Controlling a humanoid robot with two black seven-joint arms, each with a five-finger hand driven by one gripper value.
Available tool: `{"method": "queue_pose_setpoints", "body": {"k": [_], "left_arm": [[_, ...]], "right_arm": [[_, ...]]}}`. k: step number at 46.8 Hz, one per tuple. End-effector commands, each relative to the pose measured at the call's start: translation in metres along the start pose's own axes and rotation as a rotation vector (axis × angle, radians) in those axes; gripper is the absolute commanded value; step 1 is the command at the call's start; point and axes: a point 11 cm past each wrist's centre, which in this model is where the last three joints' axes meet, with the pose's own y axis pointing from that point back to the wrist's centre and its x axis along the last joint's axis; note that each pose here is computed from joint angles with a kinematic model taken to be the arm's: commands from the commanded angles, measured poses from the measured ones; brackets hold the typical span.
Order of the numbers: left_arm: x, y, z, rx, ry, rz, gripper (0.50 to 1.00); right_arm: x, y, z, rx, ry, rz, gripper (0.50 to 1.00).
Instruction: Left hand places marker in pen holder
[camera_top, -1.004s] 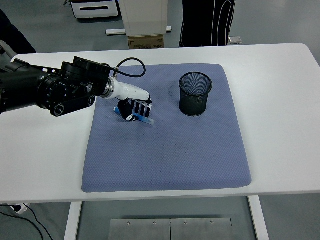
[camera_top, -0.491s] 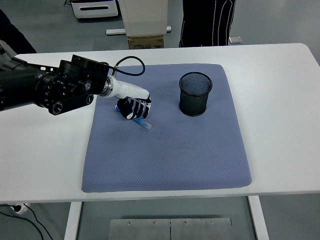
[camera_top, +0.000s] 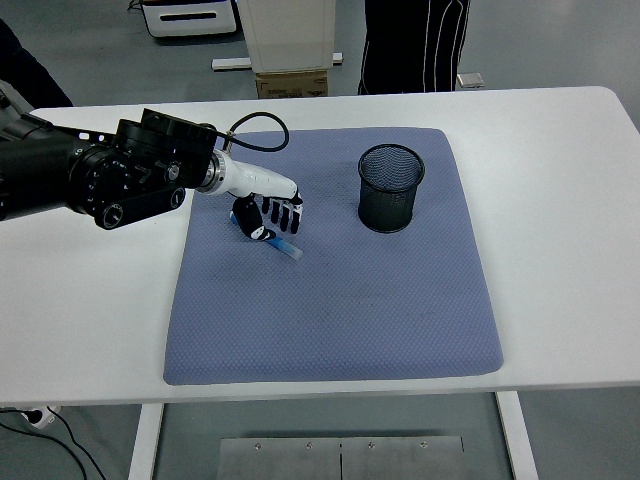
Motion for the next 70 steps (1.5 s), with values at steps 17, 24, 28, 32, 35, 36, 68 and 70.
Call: {"method": "queue_pose_setpoints", "body": {"k": [17,24,28,32,35,36,68,70], "left_arm": [[-0.004,0.0,0.007,-0.037,0.005,-0.029,0.64],[-0.008,-0.002,0.007,-0.036,-0.002,-0.031,0.622],[-0.008,-0.003,0.007,-0.033,-0.042,-0.015,0.61],[-0.008,-0.003,0.006,-0.03,-0.056,-0.005,0.61],[-0.008,-0.003,0.005,-0.028,-0.056,-0.004,0.607],[-0.008,-0.003,0.005,-0.028,-0.056,-0.004,0.61],[-0.014,-0.005,0.004,-0.031,-0.047,-0.017,0.502],[-0.014,-0.005,0.004,-0.031,-0.047,-0.017,0.5]], "right_arm": [[0.0,0.0,0.0,0.0,0.0,-0.002,1.0],[0.0,0.0,0.0,0.0,0.0,-0.002,1.0],[0.0,0.0,0.0,0.0,0.0,0.0,1.0],[0.0,0.0,0.0,0.0,0.0,0.0,1.0],[0.0,0.0,0.0,0.0,0.0,0.0,1.0],[0.0,0.0,0.0,0.0,0.0,0.001,1.0],[0.0,0.0,0.0,0.0,0.0,0.0,1.0],[0.0,0.0,0.0,0.0,0.0,0.0,1.0]]}}
